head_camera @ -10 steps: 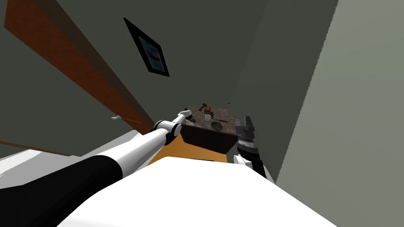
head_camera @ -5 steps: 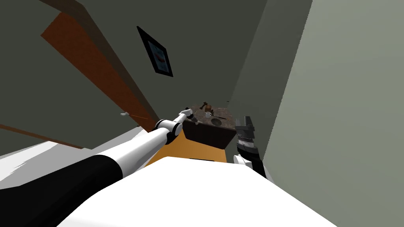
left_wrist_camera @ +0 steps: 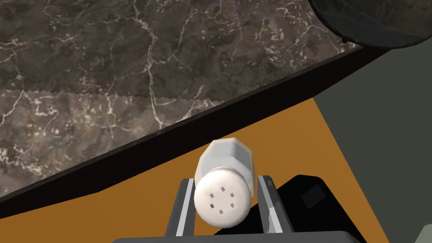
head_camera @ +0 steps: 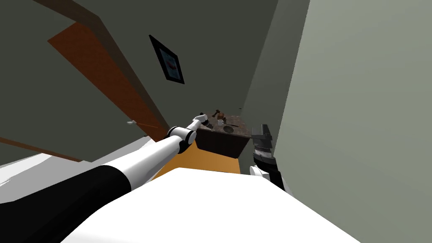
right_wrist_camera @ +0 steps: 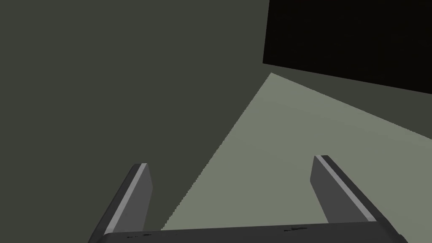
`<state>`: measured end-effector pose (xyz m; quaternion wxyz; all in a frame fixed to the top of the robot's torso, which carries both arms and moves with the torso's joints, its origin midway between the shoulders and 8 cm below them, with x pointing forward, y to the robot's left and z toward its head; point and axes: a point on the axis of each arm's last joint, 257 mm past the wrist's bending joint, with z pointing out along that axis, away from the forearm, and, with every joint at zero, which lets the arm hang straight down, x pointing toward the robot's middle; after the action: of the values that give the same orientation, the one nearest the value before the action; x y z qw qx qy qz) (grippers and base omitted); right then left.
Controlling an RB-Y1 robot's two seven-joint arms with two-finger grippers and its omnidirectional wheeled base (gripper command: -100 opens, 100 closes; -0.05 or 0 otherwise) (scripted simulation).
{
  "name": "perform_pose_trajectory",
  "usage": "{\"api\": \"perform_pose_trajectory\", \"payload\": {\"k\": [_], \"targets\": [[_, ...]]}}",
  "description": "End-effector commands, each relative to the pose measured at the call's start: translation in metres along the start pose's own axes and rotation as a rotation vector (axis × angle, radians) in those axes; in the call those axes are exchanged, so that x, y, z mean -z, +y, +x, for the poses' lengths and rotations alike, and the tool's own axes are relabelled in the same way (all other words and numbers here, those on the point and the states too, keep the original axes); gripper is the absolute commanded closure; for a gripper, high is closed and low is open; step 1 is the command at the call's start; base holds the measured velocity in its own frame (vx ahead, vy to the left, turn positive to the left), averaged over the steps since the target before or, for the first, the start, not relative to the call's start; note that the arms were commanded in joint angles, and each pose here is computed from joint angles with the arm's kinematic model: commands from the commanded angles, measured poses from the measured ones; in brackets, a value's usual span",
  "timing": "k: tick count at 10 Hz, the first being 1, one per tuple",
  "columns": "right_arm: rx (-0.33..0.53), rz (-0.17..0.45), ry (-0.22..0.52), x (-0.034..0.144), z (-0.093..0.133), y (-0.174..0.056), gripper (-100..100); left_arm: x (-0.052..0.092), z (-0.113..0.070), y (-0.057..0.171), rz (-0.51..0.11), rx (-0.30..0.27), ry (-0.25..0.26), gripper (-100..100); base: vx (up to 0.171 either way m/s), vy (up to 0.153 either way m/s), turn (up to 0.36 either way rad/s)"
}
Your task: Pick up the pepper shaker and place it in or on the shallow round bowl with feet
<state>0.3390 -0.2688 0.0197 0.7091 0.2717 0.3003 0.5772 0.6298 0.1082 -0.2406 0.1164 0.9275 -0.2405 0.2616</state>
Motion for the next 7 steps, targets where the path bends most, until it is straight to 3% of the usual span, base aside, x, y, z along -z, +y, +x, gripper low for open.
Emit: {"api": "perform_pose_trajectory", "payload": {"k": [1, 2, 3, 4, 5, 7], "targets": [[0.0, 0.0, 0.0, 0.0, 0.0, 0.0, 0, 0.007, 0.014, 0.01, -0.003, -0.027, 0.011, 100, -0.001, -0.065, -0.061], [0.0, 0.0, 0.0, 0.0, 0.0, 0.0, 0, 0.001, 0.002, 0.01, -0.01, -0.012, -0.018, 100, 0.009, -0.062, -0.052], [0.0, 0.0, 0.0, 0.0, 0.0, 0.0, 0, 0.007, 0.014, 0.01, -0.003, -0.027, 0.011, 100, 0.003, -0.032, 0.004], [0.0, 0.0, 0.0, 0.0, 0.0, 0.0, 0, 0.015, 0.033, 0.025, -0.008, -0.068, 0.02, 100, 0.053, -0.102, -0.116], [0.0, 0.0, 0.0, 0.0, 0.0, 0.0, 0, 0.011, 0.024, 0.024, -0.013, -0.057, 0.0, 100, 0.063, -0.115, -0.084], [0.0, 0.0, 0.0, 0.0, 0.0, 0.0, 0, 0.021, 0.043, 0.039, -0.012, -0.106, 0.014, 100, 0.032, -0.095, -0.065]]}}
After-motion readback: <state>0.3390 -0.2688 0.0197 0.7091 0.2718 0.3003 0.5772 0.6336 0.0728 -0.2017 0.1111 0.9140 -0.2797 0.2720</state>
